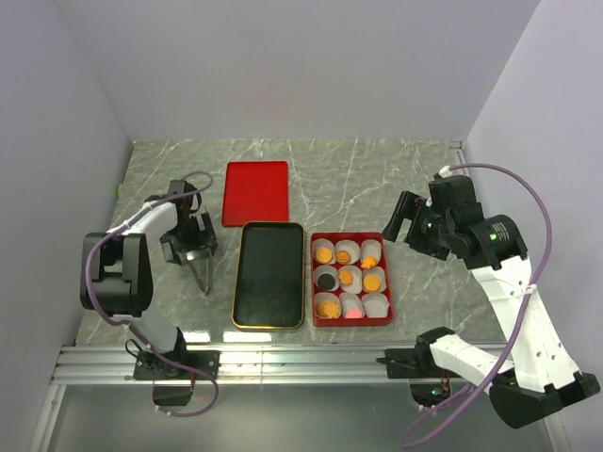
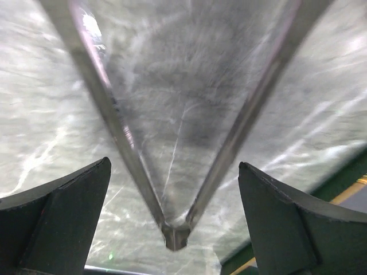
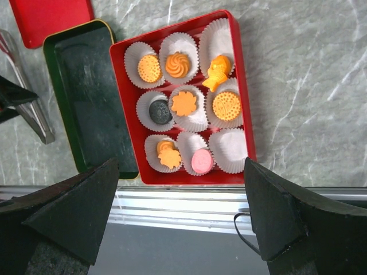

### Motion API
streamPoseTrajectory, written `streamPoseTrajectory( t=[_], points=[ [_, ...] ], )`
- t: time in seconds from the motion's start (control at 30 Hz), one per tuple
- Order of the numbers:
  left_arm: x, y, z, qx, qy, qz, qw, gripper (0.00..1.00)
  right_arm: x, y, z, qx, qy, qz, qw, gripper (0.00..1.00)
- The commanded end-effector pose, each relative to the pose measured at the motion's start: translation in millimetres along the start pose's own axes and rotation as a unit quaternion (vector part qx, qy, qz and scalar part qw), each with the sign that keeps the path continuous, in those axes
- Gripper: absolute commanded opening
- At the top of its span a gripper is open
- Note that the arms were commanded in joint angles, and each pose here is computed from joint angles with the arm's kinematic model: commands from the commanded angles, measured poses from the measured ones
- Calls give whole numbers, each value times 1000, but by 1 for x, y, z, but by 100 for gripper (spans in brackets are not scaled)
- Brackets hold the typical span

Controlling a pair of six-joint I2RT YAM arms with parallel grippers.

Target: Pack the cookies

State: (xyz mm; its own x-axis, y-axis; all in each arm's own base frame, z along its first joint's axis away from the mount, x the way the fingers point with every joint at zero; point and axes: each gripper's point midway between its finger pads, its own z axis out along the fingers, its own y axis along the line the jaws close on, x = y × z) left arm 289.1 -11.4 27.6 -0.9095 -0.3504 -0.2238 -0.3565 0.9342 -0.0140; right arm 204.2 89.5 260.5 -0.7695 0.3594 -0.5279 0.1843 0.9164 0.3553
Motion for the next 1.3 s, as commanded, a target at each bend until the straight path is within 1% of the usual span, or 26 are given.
streamPoseTrajectory(
  t=[0.0, 0.07, 0.17, 0.2, 0.27, 0.33, 0.4, 0.43, 0.47, 0.53, 0.57, 0.6, 0.63, 0.67, 0.73, 0.8, 0.83, 0.93, 0.97, 1.03, 1.07, 1.13, 1.17, 1.23, 1.27],
  points=[
    [-47, -7, -51, 14, -82, -17, 996, 100, -15, 14, -7, -33, -26, -6, 999, 96],
    [-70, -19, -80, 41, -120, -21, 992, 99, -14, 15, -7, -36, -24, -7, 999, 96],
    [-93, -41, -109, 99, -157, -18, 982, 99, -10, 13, -8, -36, -19, -10, 999, 96],
    [-100, -46, -114, 111, -167, -16, 979, 100, -7, 11, -8, -36, -18, -8, 999, 96],
    [-112, -61, -117, 130, -169, -11, 977, 99, -2, 7, -9, -33, -16, -5, 999, 95],
    [-115, -74, -103, 130, -152, 1, 980, 99, 3, 3, -10, -32, -17, 1, 999, 95],
    [-126, -85, -103, 133, -151, 9, 979, 99, 8, 0, -11, -32, -19, 7, 999, 95],
    [-127, -91, -88, 127, -135, 16, 983, 98, 9, -2, -12, -30, -20, 9, 999, 95],
    [-136, -97, -91, 131, -141, 17, 981, 98, 10, -4, -12, -25, -20, 10, 999, 95],
    [-147, -105, -76, 126, -131, 22, 983, 95, 10, -8, -15, -19, -26, 13, 999, 95],
    [-151, -106, -71, 124, -128, 27, 984, 92, 11, -9, -17, -19, -27, 14, 999, 95],
    [-155, -103, -64, 110, -127, 32, 985, 90, 13, -9, -17, -18, -25, 17, 999, 95],
    [-161, -105, -48, 102, -117, 34, 987, 90, 11, -13, -18, -10, -32, 20, 999, 95],
    [-163, -105, -41, 100, -110, 37, 988, 89, 13, -15, -18, -6, -31, 22, 999, 95],
    [-170, -110, -21, 99, -94, 45, 990, 84, 15, -20, -20, 1, -36, 24, 999, 95],
    [-173, -113, -9, 97, -86, 48, 990, 80, 18, -25, -20, 10, -35, 27, 999, 95],
    [-172, -114, 5, 94, -73, 48, 992, 78, 17, -26, -21, 14, -38, 28, 999, 95],
    [-181, -120, 16, 96, -73, 50, 991, 71, 18, -30, -21, 23, -36, 28, 999, 95],
    [-182, -121, 20, 96, -72, 50, 992, 67, 18, -32, -21, 29, -36, 27, 999, 95],
    [-184, -122, 28, 91, -67, 52, 992, 63, 16, -32, -22, 32, -37, 27, 998, 95],
    [-184, -121, 30, 89, -67, 52, 992, 56, 13, -31, -22, 33, -39, 27, 998, 95],
    [-186, -123, 35, 89, -66, 57, 992, 51, 12, -31, -22, 36, -38, 27, 998, 95],
    [-186, -125, 37, 90, -66, 61, 992, 45, 11, -31, -21, 37, -38, 26, 998, 95],
    [-185, -126, 43, 82, -60, 71, 992, 40, 10, -31, -21, 39, -39, 25, 998, 95],
    [-185, -125, 45, 74, -59, 74, 993, 34, 8, -31, -20, 40, -40, 25, 998, 95]
  ],
)
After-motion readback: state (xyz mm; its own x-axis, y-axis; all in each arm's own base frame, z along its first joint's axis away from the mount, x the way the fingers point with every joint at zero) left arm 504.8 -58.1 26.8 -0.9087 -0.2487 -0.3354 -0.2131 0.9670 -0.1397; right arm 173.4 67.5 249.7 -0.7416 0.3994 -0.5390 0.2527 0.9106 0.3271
